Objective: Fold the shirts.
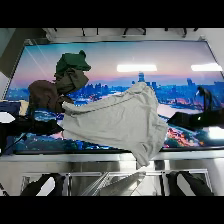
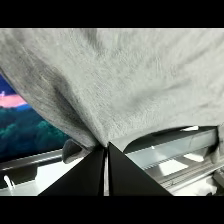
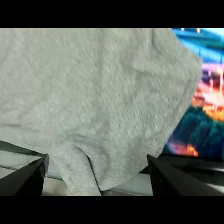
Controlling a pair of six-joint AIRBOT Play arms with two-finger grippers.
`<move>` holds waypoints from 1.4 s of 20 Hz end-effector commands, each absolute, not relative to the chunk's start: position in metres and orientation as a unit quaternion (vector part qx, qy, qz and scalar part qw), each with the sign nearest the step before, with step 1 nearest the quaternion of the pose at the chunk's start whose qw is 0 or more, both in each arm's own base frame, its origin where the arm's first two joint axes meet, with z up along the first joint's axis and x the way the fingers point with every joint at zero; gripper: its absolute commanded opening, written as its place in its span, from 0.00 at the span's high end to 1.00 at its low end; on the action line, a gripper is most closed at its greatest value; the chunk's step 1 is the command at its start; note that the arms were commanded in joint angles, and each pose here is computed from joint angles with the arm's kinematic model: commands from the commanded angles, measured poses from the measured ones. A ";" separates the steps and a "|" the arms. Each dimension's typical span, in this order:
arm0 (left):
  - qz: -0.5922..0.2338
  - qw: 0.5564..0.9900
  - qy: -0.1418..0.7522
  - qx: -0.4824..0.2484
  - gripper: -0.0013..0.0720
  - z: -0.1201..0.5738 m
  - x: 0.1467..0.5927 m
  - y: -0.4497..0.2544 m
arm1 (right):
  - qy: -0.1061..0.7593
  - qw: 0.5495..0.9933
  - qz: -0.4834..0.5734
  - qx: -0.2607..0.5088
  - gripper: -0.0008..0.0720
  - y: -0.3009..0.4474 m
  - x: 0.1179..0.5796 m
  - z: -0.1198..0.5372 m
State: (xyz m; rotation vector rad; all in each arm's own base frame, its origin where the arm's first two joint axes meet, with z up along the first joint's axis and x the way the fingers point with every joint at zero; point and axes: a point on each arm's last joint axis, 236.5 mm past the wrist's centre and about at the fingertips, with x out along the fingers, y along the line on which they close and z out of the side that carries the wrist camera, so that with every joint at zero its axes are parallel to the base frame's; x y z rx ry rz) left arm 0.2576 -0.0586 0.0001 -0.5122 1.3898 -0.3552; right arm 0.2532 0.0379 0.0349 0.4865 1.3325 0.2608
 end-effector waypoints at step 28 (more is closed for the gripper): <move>-0.166 0.761 0.589 -0.214 0.96 0.046 0.239 -0.065 | 0.567 0.732 0.169 0.338 0.96 0.074 0.250 -0.003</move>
